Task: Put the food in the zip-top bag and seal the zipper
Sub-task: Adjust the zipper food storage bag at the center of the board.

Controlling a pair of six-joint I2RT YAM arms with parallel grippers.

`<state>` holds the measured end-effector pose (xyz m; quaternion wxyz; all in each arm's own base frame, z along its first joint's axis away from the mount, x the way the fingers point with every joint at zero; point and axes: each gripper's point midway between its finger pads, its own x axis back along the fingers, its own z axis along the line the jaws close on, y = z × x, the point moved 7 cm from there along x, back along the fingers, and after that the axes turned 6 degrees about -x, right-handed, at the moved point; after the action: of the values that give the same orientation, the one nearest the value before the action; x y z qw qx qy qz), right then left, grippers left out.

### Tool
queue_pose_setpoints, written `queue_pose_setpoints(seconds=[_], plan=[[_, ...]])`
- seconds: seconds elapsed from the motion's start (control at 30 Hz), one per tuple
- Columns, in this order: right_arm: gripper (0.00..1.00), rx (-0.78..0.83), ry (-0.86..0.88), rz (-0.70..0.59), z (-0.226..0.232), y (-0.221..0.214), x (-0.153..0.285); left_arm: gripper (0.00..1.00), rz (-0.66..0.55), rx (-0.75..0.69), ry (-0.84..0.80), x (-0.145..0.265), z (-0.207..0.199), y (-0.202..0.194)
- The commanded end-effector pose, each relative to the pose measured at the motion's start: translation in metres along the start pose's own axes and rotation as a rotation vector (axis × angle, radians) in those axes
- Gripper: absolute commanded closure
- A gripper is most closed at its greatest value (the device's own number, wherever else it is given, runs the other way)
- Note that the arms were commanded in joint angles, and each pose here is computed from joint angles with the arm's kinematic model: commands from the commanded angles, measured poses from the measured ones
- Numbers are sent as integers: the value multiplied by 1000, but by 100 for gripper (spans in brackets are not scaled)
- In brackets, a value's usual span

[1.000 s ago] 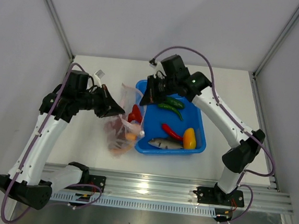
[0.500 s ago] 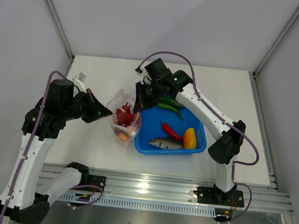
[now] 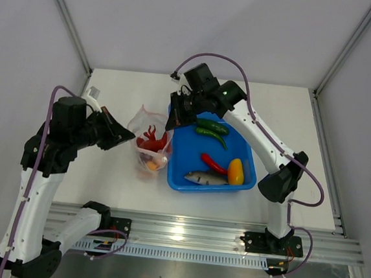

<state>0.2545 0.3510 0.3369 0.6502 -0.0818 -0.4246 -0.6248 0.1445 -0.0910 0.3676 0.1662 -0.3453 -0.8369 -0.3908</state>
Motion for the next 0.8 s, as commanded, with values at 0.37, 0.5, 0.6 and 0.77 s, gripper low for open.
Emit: queue_pose_setpoints(seconds=[0.37,0.5,0.6,0.77], plan=[[83,-16,40,33,-5,3,-3,100,34,48,-93,-13,-9,2],[53,-5,-25,12,-12,4,5,99,43,34,-79,-21,-4,3],[42,-1,-86,-51,-17,9,26,99,55,17,-65,-26,-3,5],[33,-28,-280,-128,-49,8,64,99,54,9,-73,-30,-6,10]])
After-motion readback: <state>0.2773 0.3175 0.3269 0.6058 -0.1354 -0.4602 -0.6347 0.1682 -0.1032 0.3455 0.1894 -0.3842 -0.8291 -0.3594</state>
